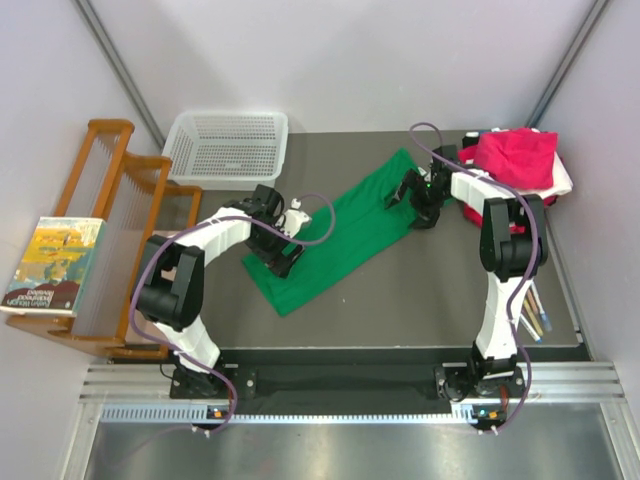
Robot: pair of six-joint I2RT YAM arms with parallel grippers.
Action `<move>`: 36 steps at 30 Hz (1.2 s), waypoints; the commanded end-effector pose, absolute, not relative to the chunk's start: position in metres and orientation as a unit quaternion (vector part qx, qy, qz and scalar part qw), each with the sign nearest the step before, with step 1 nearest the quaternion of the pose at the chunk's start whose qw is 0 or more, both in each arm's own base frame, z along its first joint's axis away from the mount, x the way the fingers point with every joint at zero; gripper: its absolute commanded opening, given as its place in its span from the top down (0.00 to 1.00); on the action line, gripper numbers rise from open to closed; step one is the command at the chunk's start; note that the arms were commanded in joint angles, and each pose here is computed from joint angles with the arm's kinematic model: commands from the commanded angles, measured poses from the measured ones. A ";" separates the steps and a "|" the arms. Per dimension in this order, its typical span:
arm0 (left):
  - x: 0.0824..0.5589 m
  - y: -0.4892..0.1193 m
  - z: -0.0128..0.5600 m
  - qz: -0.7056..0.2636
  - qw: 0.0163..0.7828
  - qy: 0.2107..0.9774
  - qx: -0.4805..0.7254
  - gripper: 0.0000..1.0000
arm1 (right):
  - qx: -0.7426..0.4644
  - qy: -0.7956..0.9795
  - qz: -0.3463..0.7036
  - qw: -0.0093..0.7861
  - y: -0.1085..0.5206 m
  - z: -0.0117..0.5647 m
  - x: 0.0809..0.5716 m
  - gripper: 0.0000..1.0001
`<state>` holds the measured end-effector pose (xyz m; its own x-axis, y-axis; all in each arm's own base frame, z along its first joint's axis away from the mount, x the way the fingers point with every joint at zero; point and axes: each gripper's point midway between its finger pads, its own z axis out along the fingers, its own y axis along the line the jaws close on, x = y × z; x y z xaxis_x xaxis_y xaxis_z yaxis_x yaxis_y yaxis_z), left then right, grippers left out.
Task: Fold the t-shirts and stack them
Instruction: Fold the tshirt
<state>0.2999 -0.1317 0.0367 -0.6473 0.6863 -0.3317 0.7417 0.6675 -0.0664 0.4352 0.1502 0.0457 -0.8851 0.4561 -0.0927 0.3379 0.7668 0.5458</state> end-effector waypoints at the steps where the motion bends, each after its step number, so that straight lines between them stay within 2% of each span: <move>1: 0.307 -0.137 0.053 -0.099 0.171 0.897 0.394 0.01 | 0.193 0.944 0.234 0.128 0.142 0.036 0.442 0.07; 7: 0.308 -0.131 0.040 -0.083 0.166 0.905 0.383 0.01 | 0.194 0.934 0.255 0.155 0.147 0.069 0.446 0.06; 11: 0.296 -0.123 0.017 -0.075 0.135 0.912 0.379 0.01 | 0.190 0.931 0.259 0.171 0.150 0.087 0.452 0.06; 18: 0.275 -0.117 0.008 -0.073 0.089 0.910 0.397 0.01 | 0.201 0.921 0.268 0.197 0.151 0.106 0.493 0.06; 26: 0.236 -0.123 0.012 -0.092 0.039 0.896 0.432 0.01 | 0.255 0.919 0.232 0.193 0.107 0.083 0.525 0.06; 36: 0.209 -0.133 0.020 -0.107 0.017 0.884 0.456 0.01 | 0.280 0.922 0.177 0.202 0.067 0.076 0.519 0.06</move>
